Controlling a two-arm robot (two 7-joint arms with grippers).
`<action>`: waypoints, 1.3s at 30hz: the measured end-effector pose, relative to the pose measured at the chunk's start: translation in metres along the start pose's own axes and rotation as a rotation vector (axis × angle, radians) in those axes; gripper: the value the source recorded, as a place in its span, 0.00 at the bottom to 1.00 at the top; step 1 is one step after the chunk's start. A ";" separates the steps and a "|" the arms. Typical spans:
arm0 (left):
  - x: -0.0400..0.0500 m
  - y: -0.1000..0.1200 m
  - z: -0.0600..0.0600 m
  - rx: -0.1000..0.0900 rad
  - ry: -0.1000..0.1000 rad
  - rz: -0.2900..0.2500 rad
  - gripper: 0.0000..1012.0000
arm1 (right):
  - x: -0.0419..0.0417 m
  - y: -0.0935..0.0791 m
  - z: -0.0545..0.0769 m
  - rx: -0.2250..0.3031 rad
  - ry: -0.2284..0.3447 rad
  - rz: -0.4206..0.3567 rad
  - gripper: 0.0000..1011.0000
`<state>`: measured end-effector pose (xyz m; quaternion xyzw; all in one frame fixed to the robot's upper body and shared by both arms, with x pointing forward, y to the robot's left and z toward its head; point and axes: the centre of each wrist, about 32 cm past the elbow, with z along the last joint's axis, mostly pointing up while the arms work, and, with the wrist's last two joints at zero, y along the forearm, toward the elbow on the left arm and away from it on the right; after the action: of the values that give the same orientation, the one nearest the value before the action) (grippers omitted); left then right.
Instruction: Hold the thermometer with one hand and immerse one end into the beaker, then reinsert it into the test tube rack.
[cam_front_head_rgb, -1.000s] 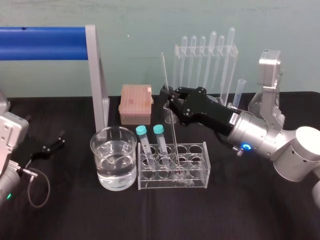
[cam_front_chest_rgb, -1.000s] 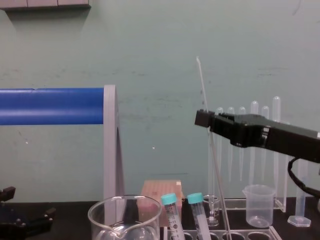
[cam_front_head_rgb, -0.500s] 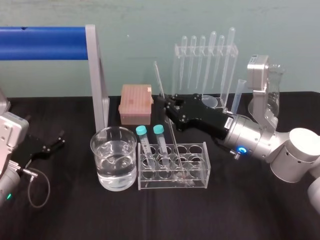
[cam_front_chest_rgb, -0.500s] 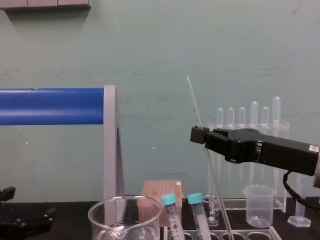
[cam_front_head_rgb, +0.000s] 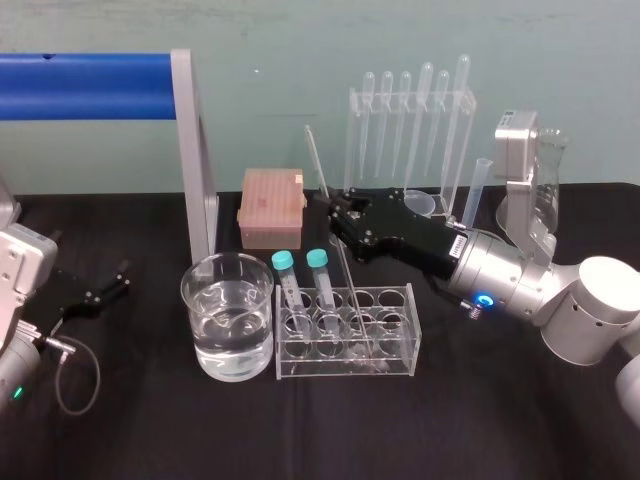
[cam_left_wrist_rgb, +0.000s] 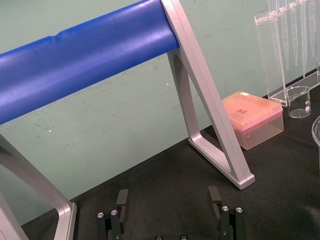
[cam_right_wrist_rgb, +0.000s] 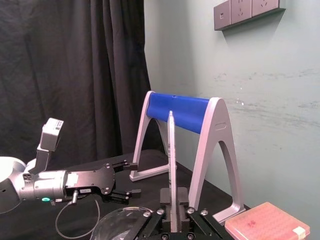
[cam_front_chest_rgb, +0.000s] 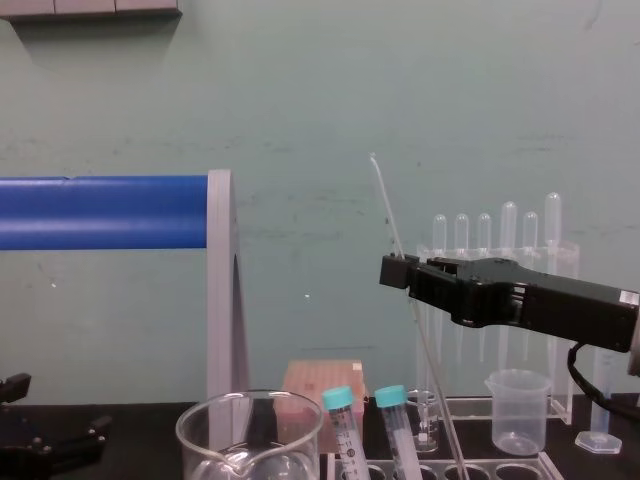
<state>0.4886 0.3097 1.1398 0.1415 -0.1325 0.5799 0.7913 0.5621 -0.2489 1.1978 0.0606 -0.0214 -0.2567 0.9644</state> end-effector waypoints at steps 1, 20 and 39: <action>0.0000 0.000 0.000 0.000 0.000 0.000 1.00 | 0.0000 0.000 0.000 0.000 0.000 0.000 0.11; 0.0000 0.000 0.000 0.000 0.000 0.000 1.00 | -0.0001 0.000 0.000 0.004 0.002 -0.002 0.71; 0.0000 0.000 0.000 0.000 0.000 0.000 1.00 | -0.0055 -0.077 -0.024 -0.280 0.097 -0.655 0.99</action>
<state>0.4886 0.3097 1.1398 0.1415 -0.1325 0.5799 0.7913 0.5211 -0.3100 1.1639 -0.0564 0.0806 -0.5491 0.8299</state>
